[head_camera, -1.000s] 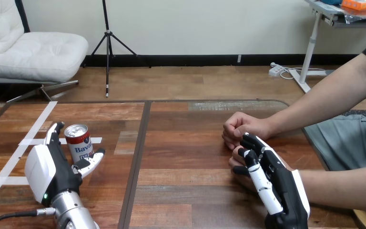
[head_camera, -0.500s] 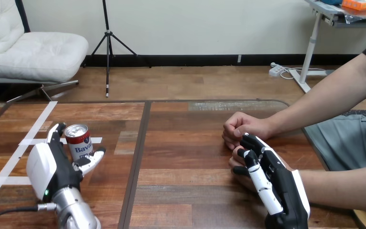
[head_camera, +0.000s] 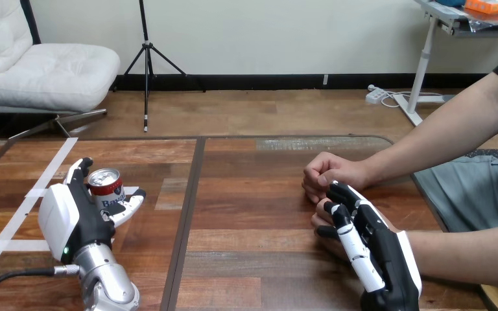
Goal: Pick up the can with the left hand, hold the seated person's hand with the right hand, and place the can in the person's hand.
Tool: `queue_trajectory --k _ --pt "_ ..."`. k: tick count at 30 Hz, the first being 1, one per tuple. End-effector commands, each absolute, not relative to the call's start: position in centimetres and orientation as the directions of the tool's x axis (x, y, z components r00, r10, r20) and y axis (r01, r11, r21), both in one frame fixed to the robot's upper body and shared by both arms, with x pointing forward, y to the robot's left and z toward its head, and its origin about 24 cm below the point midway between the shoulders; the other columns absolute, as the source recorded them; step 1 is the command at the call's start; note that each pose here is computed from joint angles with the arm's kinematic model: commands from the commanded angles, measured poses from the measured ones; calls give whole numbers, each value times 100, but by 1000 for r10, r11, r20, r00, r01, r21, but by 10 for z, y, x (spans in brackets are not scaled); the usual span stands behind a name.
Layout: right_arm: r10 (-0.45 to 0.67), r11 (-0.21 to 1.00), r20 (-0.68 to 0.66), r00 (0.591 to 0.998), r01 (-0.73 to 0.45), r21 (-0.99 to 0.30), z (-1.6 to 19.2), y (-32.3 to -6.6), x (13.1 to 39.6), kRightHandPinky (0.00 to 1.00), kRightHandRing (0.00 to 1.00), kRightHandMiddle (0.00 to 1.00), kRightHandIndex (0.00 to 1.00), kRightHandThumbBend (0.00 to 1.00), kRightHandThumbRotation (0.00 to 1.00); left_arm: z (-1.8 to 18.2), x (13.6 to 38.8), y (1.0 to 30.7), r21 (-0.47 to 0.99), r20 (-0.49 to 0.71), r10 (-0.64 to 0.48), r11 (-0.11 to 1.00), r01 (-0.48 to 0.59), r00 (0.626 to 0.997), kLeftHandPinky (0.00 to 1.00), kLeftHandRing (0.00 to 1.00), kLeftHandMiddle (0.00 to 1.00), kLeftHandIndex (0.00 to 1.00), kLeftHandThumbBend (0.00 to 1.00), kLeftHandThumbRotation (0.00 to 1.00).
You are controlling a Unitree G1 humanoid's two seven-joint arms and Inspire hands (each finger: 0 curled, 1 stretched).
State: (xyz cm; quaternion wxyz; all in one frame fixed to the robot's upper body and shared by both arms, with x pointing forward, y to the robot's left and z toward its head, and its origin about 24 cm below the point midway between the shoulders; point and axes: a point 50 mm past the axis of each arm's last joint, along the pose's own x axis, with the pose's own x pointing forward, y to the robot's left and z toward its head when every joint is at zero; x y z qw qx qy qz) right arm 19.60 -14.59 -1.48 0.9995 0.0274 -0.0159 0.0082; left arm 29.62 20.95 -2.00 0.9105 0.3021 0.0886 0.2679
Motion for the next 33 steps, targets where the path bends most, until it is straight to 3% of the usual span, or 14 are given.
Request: queue_trajectory --k 1,33 --pt "19 999 113 993 -24 39 1 -148 206 79 86 87 85 56 67 3 317 208 578 69 528 670 -465 846 64 77 83 81 76 0" --pt "6 999 109 994 -11 47 1 -151 202 79 85 87 84 57 66 4 325 214 628 57 537 636 -448 842 61 76 83 81 75 7"
